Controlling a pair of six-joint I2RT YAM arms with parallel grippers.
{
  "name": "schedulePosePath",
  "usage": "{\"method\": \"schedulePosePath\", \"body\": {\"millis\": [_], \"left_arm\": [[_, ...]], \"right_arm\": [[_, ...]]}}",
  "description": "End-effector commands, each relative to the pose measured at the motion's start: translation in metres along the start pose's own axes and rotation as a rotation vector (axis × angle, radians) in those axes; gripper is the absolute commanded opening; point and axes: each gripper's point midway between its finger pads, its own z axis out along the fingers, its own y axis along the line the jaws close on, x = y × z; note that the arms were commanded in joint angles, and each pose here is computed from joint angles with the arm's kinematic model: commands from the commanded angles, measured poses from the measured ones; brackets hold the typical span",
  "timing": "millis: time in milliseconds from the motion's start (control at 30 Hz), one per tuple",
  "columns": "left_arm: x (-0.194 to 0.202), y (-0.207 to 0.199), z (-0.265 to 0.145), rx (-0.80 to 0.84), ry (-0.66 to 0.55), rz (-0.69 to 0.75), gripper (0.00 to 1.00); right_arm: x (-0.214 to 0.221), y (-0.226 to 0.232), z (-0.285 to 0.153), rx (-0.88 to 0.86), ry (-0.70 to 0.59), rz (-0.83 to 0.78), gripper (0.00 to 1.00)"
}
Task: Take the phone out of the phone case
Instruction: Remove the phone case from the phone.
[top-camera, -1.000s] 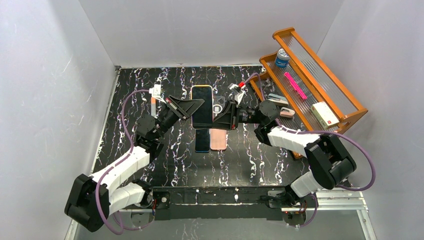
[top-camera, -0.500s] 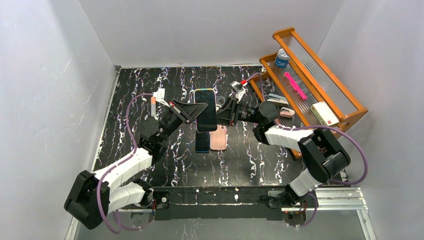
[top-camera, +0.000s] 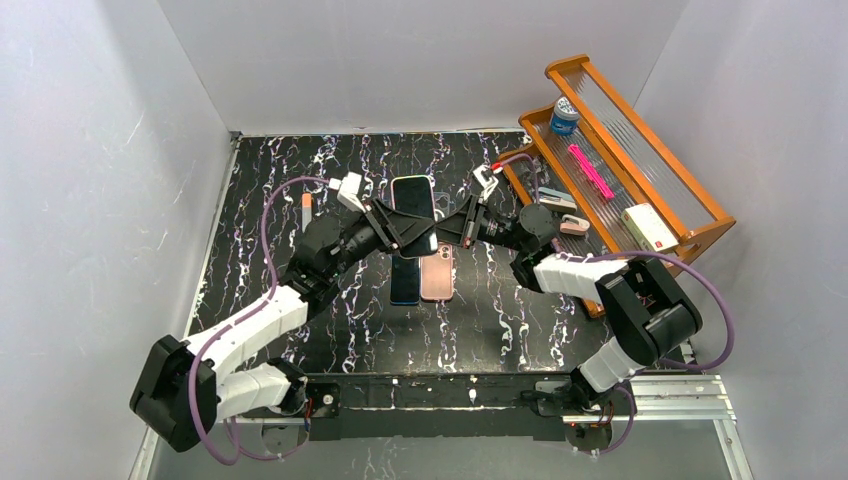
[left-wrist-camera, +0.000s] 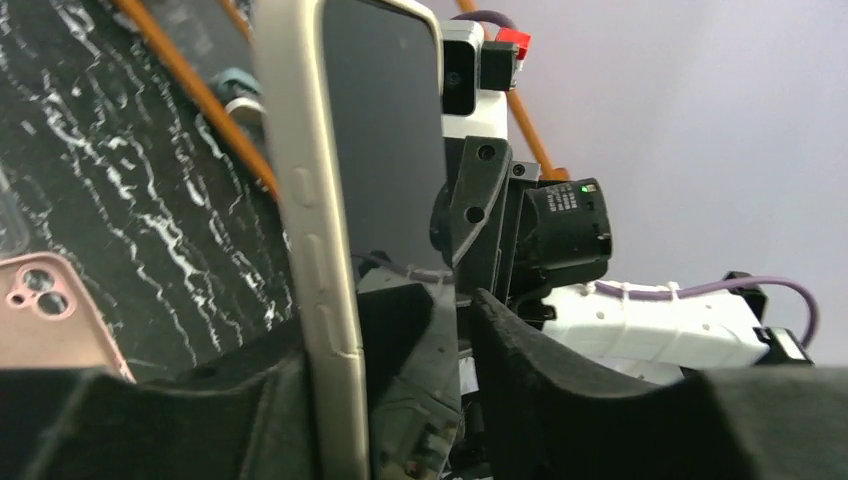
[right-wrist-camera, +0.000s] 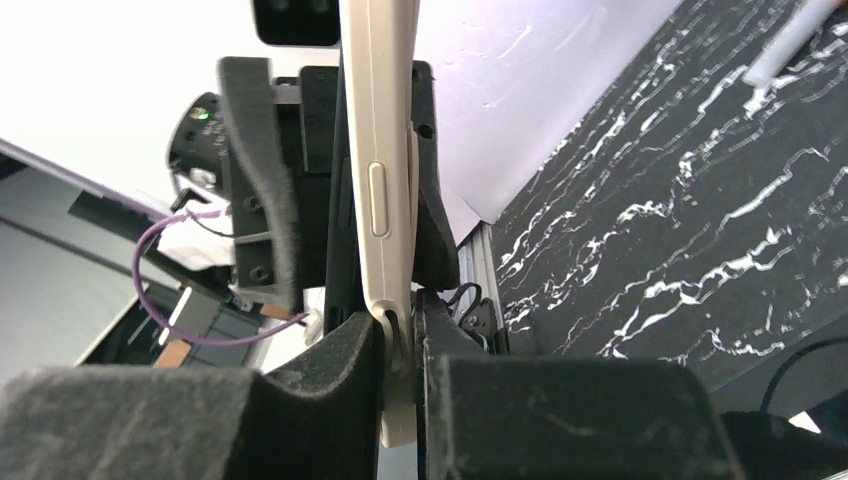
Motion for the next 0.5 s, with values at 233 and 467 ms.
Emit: {"method": "schedulePosePath", "body": {"millis": [233, 467], "left_arm": [[0.014, 0.051, -0.010, -0.352, 0.178, 0.199, 0.88], [-0.019, 0.061, -0.032, -0.559, 0.197, 0.430, 0.98]], "right_arm": [[-0.028, -0.002, -0.007, 0.085, -0.179, 0.059, 0.01], [-0.023, -0.029, -0.014, 0.233, -0.189, 0.104, 0.01]]}}
